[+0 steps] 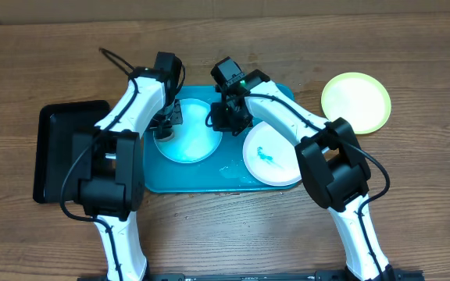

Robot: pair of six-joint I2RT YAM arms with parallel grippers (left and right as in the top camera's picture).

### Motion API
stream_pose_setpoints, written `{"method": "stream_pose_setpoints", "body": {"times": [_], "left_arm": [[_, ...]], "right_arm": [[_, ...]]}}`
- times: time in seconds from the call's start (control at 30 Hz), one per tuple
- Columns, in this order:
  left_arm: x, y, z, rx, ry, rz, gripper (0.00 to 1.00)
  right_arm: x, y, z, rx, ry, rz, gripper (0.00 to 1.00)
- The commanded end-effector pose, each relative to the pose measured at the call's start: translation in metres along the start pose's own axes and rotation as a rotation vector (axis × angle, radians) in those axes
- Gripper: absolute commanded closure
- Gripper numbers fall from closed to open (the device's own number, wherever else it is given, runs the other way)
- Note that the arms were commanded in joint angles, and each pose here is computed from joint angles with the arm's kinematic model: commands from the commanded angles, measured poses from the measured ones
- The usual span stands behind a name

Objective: Clean dirty plates on tray and stack at the side

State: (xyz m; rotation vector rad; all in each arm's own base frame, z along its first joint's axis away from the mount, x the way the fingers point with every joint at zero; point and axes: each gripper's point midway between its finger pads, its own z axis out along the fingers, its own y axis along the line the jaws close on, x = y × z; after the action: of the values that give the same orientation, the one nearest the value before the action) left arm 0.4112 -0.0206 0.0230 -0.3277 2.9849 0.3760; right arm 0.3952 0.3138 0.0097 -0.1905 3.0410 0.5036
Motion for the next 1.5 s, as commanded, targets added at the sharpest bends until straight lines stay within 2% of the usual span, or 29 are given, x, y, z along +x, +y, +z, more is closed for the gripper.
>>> {"method": "stream_pose_setpoints", "body": {"times": [0.0, 0.03, 0.17, 0.23, 0.27, 0.47, 0.6, 0.77, 0.97, 1.17, 1.33, 1.47], "left_arm": [[-0.029, 0.017, -0.021, -0.041, -0.075, -0.088, 0.96], [-0.028, 0.006, -0.025, 0.031, -0.060, -0.084, 0.96], [-0.014, -0.070, -0.049, 0.485, 0.033, 0.059, 0.96], [-0.004, -0.090, -0.056, 0.605, 0.068, 0.092, 0.96], [0.001, -0.093, -0.056, 0.616, 0.084, 0.096, 0.96], [0.034, -0.094, -0.028, 0.529, 0.151, 0.129, 0.96], [0.046, -0.065, 0.002, 0.322, 0.146, 0.133, 0.96], [0.035, -0.006, 0.018, -0.009, 0.075, 0.018, 0.96], [0.007, 0.043, -0.003, -0.235, -0.030, -0.139, 0.96], [-0.018, 0.053, -0.040, -0.178, -0.102, -0.249, 0.96], [-0.029, 0.059, -0.082, 0.044, -0.151, -0.353, 0.96], [-0.034, 0.086, -0.108, 0.186, -0.167, -0.453, 0.96]], "right_arm": [[0.003, -0.012, -0.004, 0.056, -0.004, 0.004, 0.96], [0.003, -0.012, -0.004, 0.056, -0.004, 0.004, 0.96], [0.003, -0.012, -0.004, 0.056, -0.004, 0.004, 0.96], [0.003, -0.012, -0.004, 0.056, -0.004, 0.004, 0.96], [0.003, -0.012, -0.004, 0.056, -0.004, 0.004, 0.96], [0.003, -0.012, -0.004, 0.056, -0.005, 0.004, 0.96], [0.003, -0.012, -0.004, 0.056, -0.004, 0.004, 0.96], [0.004, -0.013, -0.004, 0.057, -0.002, 0.004, 0.96], [0.005, -0.013, -0.004, 0.060, 0.003, 0.005, 0.96], [0.004, -0.012, -0.007, 0.061, 0.006, -0.064, 0.96], [-0.011, -0.010, -0.029, 0.141, -0.055, -0.086, 0.96], [-0.028, -0.002, -0.068, 0.277, -0.159, -0.176, 0.96]]}}
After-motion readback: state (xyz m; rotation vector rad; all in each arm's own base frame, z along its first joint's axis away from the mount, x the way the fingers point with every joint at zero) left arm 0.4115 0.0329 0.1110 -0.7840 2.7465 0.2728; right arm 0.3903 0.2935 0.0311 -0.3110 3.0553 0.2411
